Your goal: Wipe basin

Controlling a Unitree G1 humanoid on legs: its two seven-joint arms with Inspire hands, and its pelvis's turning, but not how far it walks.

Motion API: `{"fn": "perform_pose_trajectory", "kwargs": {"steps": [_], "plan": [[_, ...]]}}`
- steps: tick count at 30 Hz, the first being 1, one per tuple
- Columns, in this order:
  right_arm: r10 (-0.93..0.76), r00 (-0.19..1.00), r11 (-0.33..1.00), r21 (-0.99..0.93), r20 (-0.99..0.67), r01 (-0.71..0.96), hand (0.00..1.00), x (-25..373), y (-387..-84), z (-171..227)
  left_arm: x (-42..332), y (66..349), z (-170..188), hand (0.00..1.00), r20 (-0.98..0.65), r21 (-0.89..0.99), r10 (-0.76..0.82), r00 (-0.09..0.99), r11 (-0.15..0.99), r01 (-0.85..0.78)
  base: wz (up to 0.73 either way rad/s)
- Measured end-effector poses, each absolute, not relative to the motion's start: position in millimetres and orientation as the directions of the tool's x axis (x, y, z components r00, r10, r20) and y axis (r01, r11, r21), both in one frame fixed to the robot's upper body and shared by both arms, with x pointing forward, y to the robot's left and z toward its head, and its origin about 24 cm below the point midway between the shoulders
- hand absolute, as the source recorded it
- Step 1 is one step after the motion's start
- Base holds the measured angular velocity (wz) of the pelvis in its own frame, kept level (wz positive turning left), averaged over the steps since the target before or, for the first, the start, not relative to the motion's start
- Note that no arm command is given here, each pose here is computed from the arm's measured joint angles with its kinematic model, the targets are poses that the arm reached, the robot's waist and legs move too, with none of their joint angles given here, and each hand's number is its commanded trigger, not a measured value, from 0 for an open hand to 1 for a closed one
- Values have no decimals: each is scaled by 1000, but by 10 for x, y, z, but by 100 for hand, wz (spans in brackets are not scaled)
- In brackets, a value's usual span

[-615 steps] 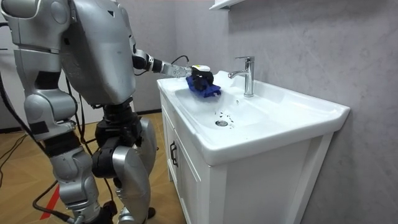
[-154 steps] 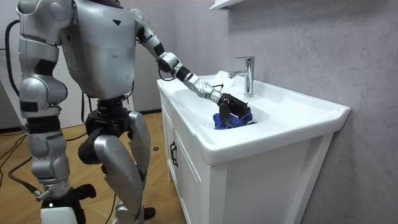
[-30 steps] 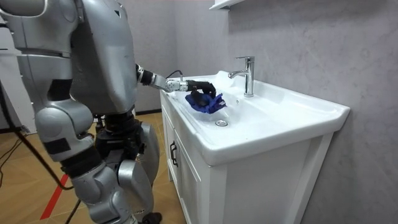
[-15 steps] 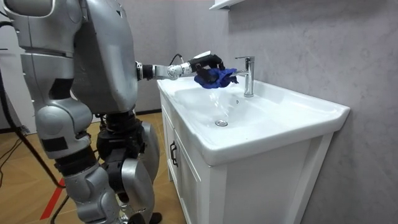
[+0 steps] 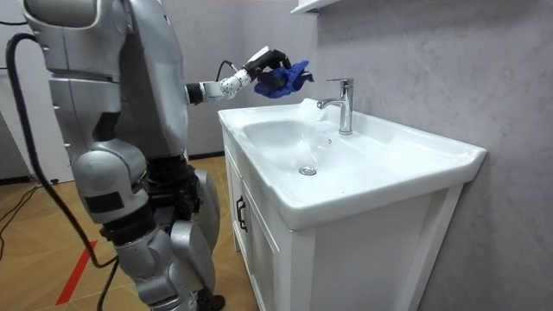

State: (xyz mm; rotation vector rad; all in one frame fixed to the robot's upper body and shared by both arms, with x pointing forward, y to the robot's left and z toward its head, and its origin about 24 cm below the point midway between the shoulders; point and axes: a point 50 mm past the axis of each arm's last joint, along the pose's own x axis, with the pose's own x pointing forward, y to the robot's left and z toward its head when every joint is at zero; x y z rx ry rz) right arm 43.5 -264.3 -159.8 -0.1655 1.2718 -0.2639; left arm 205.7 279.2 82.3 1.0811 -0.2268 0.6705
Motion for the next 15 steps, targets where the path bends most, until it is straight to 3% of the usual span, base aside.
{"fn": "perform_pose_trajectory", "kwargs": {"steps": [5, 15], "plan": [[-284, 263, 959, -275, -922, 70, 0, 399, -2678, -1590, 1982, 2945, 850, 100, 495, 737, 436, 751, 246, -629, 7], [-306, 236, 952, -302, -922, 52, 0, 312, -2801, -1557, 1908, 3220, 540, 100, 352, 837, 528, 773, 193, -513, 0]]}}
